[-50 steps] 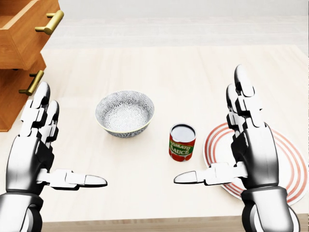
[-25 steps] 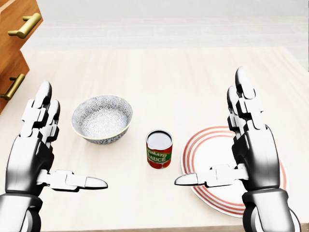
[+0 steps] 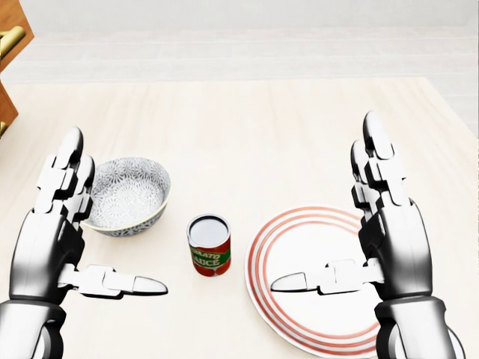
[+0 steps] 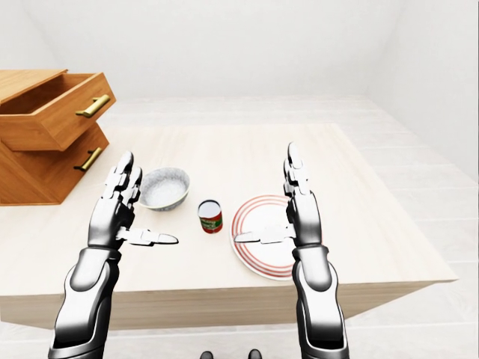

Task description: Put the bowl on the plate.

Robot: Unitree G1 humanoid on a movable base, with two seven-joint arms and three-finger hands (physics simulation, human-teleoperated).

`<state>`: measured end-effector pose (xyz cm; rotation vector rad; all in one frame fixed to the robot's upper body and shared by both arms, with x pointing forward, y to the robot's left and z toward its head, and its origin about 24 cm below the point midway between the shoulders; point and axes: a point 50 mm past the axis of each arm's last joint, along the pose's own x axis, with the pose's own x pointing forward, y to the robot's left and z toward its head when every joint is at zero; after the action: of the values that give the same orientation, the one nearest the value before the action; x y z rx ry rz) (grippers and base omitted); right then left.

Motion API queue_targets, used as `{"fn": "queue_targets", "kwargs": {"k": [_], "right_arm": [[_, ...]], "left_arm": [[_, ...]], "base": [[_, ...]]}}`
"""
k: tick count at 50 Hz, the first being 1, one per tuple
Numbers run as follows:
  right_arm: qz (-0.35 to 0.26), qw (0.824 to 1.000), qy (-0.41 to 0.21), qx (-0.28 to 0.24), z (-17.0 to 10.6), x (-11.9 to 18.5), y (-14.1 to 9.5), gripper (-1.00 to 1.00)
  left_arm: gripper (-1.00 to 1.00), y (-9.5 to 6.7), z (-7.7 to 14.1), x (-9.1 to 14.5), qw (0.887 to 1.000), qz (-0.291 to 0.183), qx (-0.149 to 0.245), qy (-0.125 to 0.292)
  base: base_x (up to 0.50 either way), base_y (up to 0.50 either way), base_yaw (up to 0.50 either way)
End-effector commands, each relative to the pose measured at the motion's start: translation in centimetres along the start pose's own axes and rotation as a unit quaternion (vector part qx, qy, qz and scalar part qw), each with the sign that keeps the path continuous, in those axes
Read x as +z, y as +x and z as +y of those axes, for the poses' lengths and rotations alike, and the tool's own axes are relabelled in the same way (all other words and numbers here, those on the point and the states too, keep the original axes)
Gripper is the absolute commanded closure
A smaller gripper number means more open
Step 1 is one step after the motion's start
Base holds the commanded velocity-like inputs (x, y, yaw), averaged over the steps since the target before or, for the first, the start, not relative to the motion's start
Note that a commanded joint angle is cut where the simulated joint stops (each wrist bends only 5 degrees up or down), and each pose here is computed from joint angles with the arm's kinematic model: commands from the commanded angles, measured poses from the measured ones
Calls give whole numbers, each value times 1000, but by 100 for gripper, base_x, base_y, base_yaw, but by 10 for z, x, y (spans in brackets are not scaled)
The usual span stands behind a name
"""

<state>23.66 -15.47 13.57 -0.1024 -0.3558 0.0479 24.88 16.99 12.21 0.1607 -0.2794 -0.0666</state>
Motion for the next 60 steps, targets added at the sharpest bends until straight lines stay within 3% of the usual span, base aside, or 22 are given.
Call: {"fn": "queue_targets", "kwargs": {"k": [1,60], "right_arm": [[7,1000,2,-1,0,-3,-2,-100],[16,1000,3,0,0,-5,-8,-100]], "left_arm": [[-100,0,-1,-1,1000,3,-2,5],[-100,1,-1,1,1000,0,-10,12]], "base": [[9,-19,0],[9,-17,0]]}}
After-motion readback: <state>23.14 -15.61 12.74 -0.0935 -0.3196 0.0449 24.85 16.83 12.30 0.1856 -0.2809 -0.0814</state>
